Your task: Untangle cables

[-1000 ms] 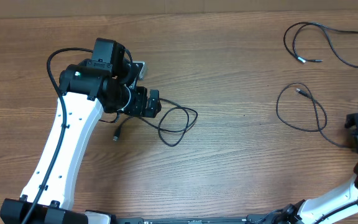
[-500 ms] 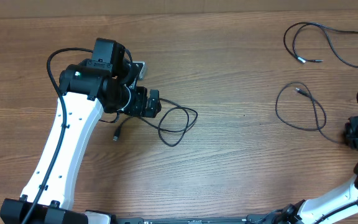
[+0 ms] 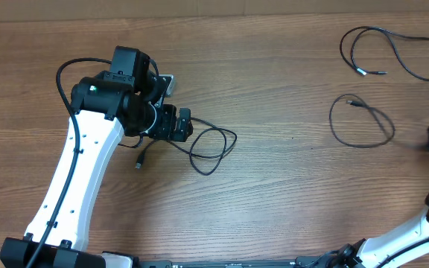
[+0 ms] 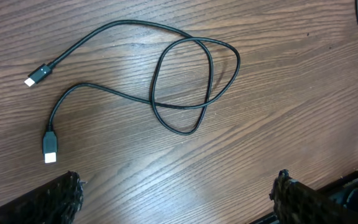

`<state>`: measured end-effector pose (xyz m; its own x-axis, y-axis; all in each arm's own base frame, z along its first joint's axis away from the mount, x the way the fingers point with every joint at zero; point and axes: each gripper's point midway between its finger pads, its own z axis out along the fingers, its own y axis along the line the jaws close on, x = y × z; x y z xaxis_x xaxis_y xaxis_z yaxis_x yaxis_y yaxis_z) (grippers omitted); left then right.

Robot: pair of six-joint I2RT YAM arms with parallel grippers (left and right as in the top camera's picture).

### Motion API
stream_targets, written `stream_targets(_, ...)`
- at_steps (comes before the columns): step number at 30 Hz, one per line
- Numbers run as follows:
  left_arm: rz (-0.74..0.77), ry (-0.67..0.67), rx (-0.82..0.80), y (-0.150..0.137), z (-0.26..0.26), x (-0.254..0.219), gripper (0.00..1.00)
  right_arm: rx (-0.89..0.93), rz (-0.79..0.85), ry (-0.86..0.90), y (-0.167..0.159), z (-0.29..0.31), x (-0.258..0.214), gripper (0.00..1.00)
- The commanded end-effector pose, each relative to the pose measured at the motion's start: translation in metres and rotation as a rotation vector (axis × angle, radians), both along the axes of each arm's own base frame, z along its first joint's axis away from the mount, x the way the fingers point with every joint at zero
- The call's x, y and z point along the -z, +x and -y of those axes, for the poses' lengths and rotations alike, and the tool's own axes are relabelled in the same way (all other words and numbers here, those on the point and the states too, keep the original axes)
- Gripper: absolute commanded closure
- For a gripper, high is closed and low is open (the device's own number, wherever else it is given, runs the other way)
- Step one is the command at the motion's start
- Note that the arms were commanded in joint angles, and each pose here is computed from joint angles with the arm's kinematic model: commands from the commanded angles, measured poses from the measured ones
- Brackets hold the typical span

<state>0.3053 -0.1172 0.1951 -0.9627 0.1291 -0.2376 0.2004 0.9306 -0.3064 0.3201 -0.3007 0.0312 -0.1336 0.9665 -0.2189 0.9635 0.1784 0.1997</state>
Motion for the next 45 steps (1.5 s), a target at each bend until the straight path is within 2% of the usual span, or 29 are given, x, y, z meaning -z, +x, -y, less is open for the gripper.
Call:
stream_targets(1,0.004,0.000,-0.010,0.002,0.002,-0.004,0.00,-0.085,0.103,-0.119,0.033,0.029,-0.051,0.96)
stream_targets(6,0.001,-0.004,-0.026,0.003,0.002,-0.004,0.00,-0.074,0.158,-0.207,0.046,0.054,-0.094,0.96)
stream_targets(9,0.001,-0.004,-0.026,0.002,0.002,-0.004,0.00,-0.065,0.171,-0.234,0.048,0.061,-0.100,0.96)
stream_targets(17,-0.006,-0.002,-0.026,0.001,0.002,-0.004,0.00,-0.056,0.111,-0.218,0.046,0.067,-0.069,0.96)
stream_targets(20,-0.012,-0.001,-0.026,-0.001,0.001,-0.003,0.00,-0.057,0.083,-0.191,0.043,0.065,-0.055,0.93)
stream_targets(21,-0.012,-0.001,-0.026,0.000,0.001,-0.003,0.00,-0.057,0.079,-0.187,0.043,0.064,-0.053,0.87)
stream_targets(22,-0.011,-0.001,-0.026,0.000,0.002,-0.003,0.00,-0.057,0.079,-0.186,0.043,0.064,-0.053,0.74)
stream_targets(23,-0.011,-0.001,-0.026,0.000,0.002,-0.003,0.01,-0.058,0.082,-0.186,0.043,0.064,-0.053,0.49)
stream_targets(24,-0.011,-0.001,-0.026,0.000,0.002,-0.003,0.00,-0.062,0.089,-0.180,0.045,0.063,-0.053,0.28)
stream_targets(25,-0.011,-0.001,-0.026,0.000,0.002,-0.003,0.00,-0.066,0.092,-0.170,0.045,0.061,-0.053,0.18)
stream_targets(26,-0.011,-0.001,-0.026,0.000,0.002,-0.003,0.00,-0.070,0.091,-0.155,0.044,0.058,-0.052,0.11)
stream_targets(29,-0.010,-0.001,-0.026,0.000,0.002,-0.003,0.00,-0.080,0.091,-0.123,0.044,0.051,-0.049,0.02)
stream_targets(34,-0.010,-0.001,-0.026,0.000,0.002,-0.003,0.00,-0.141,0.153,0.023,0.054,0.018,-0.045,0.00)
stream_targets(38,-0.009,-0.001,-0.026,0.000,0.002,-0.003,0.00,-0.283,0.208,0.139,0.068,-0.022,-0.045,0.05)
stream_targets(45,-0.011,-0.001,-0.026,0.000,0.002,-0.003,0.00,-0.442,0.094,0.219,0.069,-0.088,-0.019,0.10)
